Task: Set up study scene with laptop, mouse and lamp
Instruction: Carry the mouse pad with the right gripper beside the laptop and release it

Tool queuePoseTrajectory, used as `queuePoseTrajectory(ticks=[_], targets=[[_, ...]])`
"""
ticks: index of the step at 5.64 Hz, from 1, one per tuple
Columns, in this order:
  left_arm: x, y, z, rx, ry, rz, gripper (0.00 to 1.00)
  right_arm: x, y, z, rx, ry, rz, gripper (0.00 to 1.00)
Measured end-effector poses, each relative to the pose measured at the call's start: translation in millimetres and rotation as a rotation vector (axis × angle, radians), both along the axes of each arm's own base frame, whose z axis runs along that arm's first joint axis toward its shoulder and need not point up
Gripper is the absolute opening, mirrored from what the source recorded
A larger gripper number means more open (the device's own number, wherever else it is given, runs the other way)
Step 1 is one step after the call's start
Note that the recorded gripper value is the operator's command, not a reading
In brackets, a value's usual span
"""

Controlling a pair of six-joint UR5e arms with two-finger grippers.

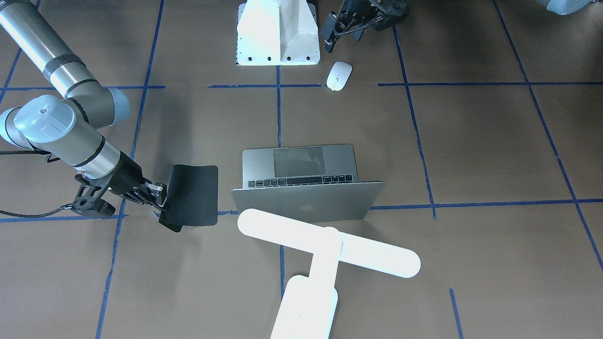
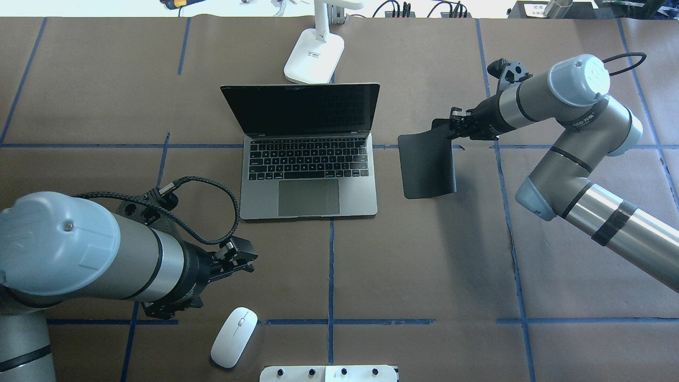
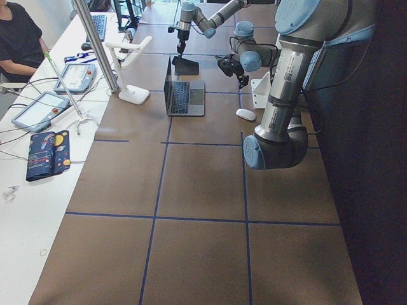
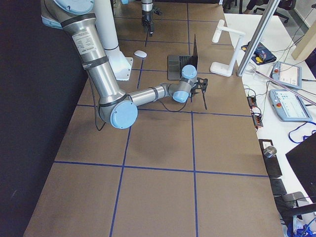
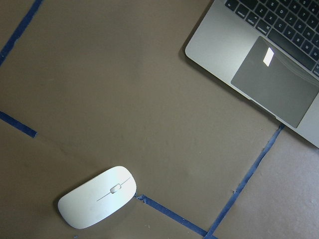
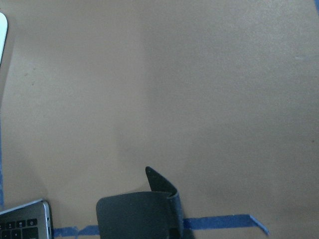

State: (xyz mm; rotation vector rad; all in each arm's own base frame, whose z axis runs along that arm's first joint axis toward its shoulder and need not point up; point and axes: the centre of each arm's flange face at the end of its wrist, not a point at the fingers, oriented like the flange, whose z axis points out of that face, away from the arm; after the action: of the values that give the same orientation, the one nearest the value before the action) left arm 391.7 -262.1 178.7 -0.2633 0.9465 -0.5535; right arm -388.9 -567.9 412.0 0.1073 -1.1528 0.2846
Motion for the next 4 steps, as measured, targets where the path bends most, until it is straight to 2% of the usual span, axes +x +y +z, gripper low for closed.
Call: queuePoseTrajectory(ticks=[1, 2, 4], targets=[[3, 3, 2, 0.013, -0.009, 0.013, 1.00, -3, 2, -2, 0.010, 0.000, -0.009, 1.00], [12, 11, 6, 0.072, -0.035, 0.054, 1.00, -5, 5, -7, 0.019, -0.005, -0.013, 1.00], [38, 46, 26, 0.261, -0.119, 0.199, 1.00, 32, -5, -18, 0.009, -0.047, -0.029, 1.00]])
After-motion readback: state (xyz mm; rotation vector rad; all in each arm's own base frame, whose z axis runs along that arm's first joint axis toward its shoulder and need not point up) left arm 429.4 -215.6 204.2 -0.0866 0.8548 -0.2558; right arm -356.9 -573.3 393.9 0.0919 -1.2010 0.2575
